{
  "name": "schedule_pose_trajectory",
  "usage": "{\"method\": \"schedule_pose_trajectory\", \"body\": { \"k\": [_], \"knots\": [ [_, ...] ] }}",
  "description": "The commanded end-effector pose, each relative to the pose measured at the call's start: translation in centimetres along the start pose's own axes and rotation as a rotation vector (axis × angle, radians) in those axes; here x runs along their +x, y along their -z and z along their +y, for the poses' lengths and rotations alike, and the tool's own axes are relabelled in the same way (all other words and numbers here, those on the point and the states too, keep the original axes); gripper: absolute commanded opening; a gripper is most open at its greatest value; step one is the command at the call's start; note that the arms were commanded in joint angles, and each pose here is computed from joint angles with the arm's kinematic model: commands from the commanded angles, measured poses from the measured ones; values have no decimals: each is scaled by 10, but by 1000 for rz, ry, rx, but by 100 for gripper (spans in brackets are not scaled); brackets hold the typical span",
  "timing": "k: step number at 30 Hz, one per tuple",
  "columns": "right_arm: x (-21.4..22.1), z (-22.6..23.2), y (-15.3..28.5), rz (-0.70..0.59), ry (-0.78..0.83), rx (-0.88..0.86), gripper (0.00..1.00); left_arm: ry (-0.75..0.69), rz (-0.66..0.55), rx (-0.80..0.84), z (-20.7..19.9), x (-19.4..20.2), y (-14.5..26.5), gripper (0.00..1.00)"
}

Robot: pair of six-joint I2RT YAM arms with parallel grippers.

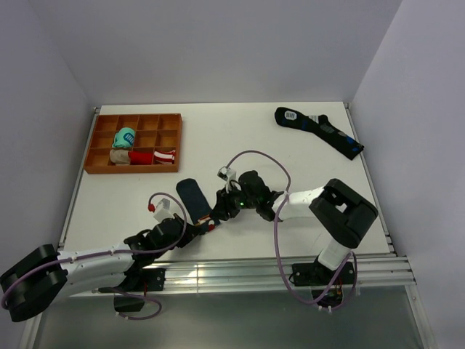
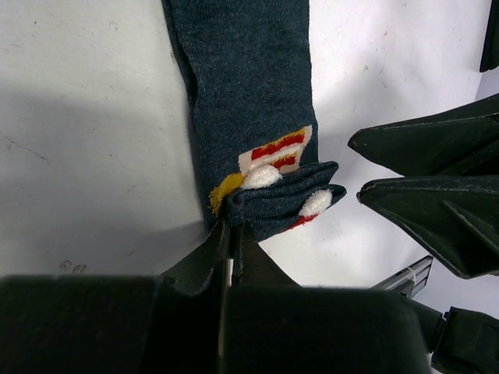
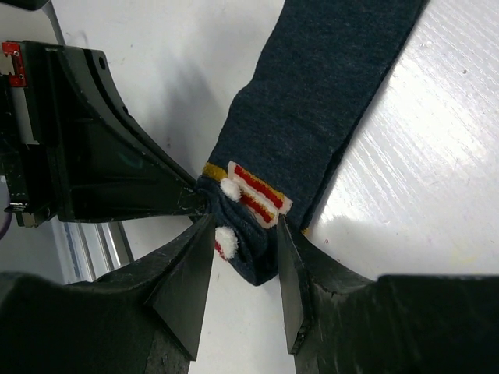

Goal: Roll the socks
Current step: Roll the sock at the center of the board.

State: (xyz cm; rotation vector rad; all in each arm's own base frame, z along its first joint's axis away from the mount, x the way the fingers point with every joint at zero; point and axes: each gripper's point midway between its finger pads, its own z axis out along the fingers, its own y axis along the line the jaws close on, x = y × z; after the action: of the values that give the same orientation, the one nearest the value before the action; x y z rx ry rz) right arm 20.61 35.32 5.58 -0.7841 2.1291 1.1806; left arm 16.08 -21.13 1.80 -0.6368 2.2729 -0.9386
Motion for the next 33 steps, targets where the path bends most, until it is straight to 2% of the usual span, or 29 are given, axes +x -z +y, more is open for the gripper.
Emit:
{"method": "schedule_pose_trajectory", "body": {
  "k": [1, 14, 33],
  "knots": [
    [-9, 5, -1, -43, 57, 6, 45, -75, 91, -180, 62, 19, 7, 0],
    [1, -1, -7, -5, 58, 26, 50, -49, 90, -169, 62, 14, 7, 0],
    [16, 8, -3, 13, 45, 14, 48, -36, 121, -181, 71, 16, 4, 0]
  ]
}}
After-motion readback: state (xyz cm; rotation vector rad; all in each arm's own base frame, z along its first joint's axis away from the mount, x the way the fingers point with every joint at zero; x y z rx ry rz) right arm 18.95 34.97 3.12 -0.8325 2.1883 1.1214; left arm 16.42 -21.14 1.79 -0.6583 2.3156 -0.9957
